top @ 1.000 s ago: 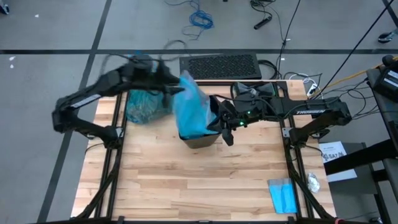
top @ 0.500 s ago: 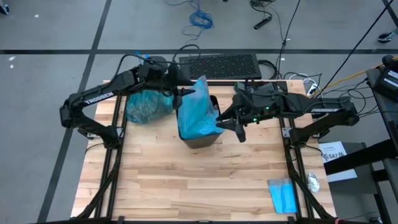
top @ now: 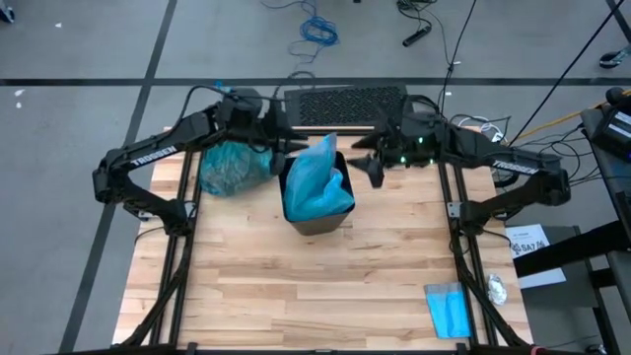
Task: Place trash/remove bag and relplace
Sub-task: Put the new blue trash bag in the black trash bin
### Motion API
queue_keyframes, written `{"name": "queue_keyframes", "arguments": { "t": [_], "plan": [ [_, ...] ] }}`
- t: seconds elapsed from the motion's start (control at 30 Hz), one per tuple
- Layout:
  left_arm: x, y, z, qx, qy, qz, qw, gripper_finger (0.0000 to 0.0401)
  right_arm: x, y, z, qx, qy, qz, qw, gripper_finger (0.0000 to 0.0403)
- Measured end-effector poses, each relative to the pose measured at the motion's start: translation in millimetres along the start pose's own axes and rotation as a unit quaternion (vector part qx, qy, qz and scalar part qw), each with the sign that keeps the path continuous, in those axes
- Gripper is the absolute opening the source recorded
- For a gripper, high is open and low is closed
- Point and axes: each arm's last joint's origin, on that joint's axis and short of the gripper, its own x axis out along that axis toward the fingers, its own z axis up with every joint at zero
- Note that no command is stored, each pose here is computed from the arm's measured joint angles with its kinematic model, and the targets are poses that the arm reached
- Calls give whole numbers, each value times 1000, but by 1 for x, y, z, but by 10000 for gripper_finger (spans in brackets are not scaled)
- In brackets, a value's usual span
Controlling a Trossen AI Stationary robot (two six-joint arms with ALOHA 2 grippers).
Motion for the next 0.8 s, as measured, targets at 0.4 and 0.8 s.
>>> {"name": "queue_keyframes", "arguments": {
  "t": [0.4, 0.8],
  "plan": [
    [12, -56, -16, 25, 117, 17, 993, 139, -2, -76, 21, 7, -17, -60, 998, 222],
    [17, -31, 4, 37, 13, 118, 992, 169, 45, -119, 7, 31, 83, 56, 995, 222]
  ]
}}
